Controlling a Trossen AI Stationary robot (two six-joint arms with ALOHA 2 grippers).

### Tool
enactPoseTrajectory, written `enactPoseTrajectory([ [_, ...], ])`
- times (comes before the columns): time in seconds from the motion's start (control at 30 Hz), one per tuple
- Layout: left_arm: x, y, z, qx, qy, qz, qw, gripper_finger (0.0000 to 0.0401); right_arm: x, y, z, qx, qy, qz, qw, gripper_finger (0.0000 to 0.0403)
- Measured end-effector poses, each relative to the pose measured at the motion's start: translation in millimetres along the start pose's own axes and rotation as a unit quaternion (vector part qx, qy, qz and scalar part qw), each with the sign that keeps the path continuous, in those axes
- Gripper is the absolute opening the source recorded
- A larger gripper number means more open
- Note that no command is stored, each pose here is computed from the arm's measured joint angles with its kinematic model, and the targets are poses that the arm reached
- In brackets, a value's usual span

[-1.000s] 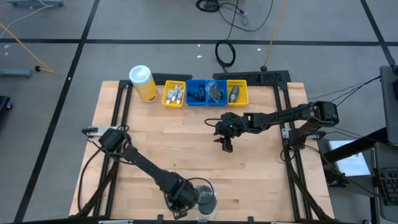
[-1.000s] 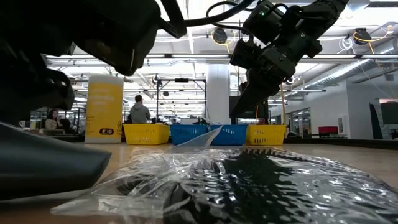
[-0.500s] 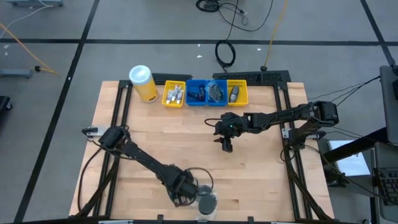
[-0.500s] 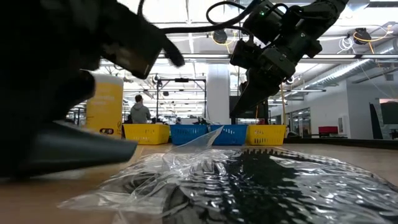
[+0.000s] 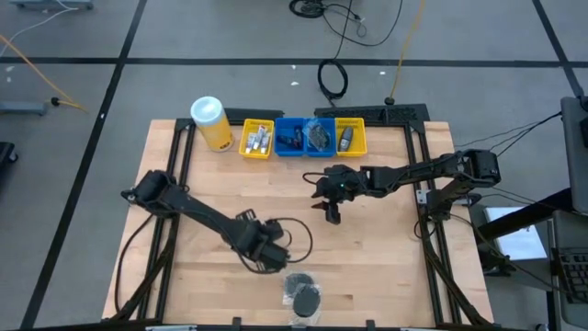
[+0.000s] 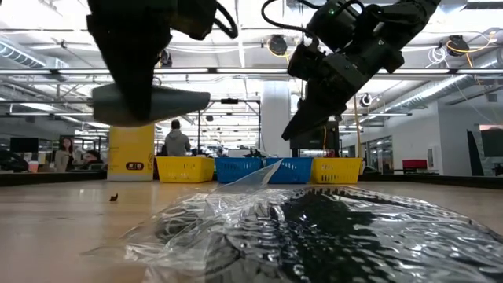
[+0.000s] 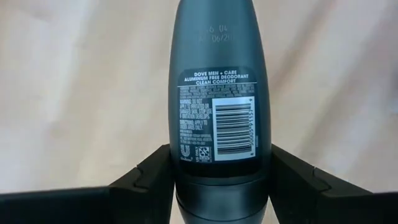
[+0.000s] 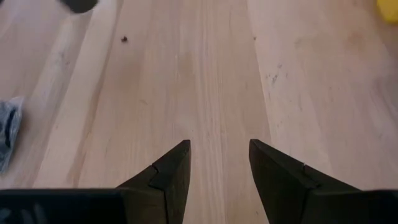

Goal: Pick & Place Travel size toiletries
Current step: Put the deodorant into the right yellow bin

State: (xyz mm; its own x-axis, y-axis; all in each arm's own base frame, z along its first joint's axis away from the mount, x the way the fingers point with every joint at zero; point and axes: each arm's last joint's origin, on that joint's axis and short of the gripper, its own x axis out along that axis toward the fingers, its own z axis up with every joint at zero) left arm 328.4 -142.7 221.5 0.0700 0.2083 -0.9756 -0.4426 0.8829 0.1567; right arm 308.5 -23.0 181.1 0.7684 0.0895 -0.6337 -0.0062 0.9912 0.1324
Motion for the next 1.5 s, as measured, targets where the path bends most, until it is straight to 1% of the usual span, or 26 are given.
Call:
enactPoseTrajectory([
  [0.1,-8,14,5,-0.002,-0.03,0.035,0.999,0.0194,0,0,4,0.005,-0.022,0.001,1.0,0.0155],
  [0.2,-15,26,11,-0.01,-0.067,0.063,0.996,0.0194,-1,1,10,0.023,-0.053,0.004,0.998,0.0155],
  [0.4,-26,46,22,0.004,-0.134,0.119,0.984,0.0194,-3,2,25,0.045,-0.131,0.016,0.99,0.0155],
  [0.57,-26,58,32,0.013,-0.162,0.163,0.973,0.0194,-7,3,37,0.051,-0.192,0.03,0.98,0.0155],
  [0.7,-25,66,38,0.02,-0.172,0.189,0.967,0.0194,-11,5,45,0.051,-0.233,0.062,0.969,0.0155],
  [0.9,-25,72,44,0.01,-0.193,0.218,0.956,0.0194,-15,6,51,0.056,-0.267,0.067,0.96,0.0155],
  [1.1,-26,67,51,0.021,-0.233,0.219,0.947,0.0194,-18,6,56,0.068,-0.292,0.075,0.951,0.0155],
  [1.23,-28,63,57,0.035,-0.255,0.21,0.943,0.0194,-19,6,58,0.067,-0.303,0.079,0.947,0.0155],
  [1.37,-29,61,61,0.039,-0.271,0.202,0.941,0.0194,-20,7,58,0.067,-0.307,0.077,0.946,0.0155],
  [1.5,-29,60,63,0.035,-0.281,0.205,0.937,0.0194,-20,6,59,0.068,-0.311,0.069,0.945,0.0155],
])
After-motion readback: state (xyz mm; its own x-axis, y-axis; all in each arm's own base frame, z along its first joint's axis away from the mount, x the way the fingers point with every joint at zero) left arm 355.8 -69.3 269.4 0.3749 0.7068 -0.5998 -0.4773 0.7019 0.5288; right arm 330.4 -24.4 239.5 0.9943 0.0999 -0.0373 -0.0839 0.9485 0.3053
